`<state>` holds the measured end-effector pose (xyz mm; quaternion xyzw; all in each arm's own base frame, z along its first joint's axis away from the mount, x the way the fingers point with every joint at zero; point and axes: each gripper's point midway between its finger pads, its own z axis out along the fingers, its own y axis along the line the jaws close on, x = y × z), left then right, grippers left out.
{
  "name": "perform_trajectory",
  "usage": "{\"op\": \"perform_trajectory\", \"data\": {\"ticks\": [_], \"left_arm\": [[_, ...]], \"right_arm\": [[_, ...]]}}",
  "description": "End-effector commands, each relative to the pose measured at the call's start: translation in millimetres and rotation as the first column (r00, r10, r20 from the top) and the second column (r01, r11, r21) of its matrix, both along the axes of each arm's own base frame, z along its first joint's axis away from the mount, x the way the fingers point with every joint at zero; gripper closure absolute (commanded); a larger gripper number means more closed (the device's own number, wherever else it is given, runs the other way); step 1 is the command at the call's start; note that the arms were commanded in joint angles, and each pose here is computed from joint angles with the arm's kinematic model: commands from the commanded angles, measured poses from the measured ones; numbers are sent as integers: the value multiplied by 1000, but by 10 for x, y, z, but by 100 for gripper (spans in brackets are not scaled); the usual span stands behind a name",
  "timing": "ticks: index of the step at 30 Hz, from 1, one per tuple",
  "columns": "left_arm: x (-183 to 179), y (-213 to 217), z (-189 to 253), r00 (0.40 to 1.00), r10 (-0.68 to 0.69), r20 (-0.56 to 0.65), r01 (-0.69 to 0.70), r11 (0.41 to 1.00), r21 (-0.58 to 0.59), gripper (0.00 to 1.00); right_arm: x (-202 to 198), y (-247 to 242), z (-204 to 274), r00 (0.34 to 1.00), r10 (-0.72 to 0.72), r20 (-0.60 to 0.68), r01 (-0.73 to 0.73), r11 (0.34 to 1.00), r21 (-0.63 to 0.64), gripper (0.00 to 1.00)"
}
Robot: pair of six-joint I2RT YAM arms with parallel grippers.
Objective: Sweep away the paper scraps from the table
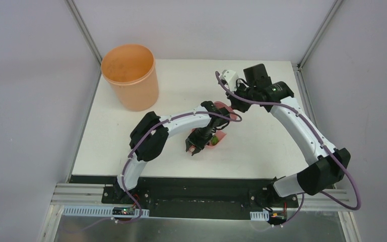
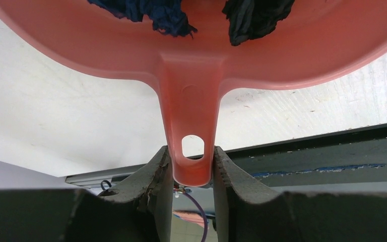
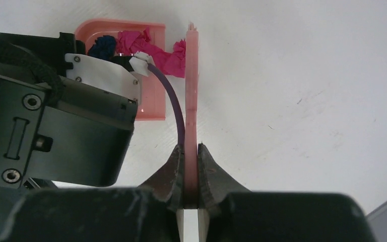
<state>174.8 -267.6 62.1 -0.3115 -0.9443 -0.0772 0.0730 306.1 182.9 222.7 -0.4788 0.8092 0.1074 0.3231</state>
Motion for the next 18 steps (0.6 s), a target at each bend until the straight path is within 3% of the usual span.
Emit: {"op": "perform_trajectory", "data": {"ticks": [1, 6, 18], "left_arm": [[35, -31, 281, 998, 2, 67, 3, 998, -70, 100], [-36, 76, 392, 995, 7, 95, 0, 997, -74, 100], [-222, 499, 500, 996, 19, 87, -24, 998, 61, 100]], "right_arm": [[239, -167, 105, 990, -131, 57, 131, 991, -7, 100], [525, -322, 130, 966, -255, 48, 252, 966, 59, 100], [1024, -36, -93, 964, -261, 46, 258, 964, 72, 100]]}}
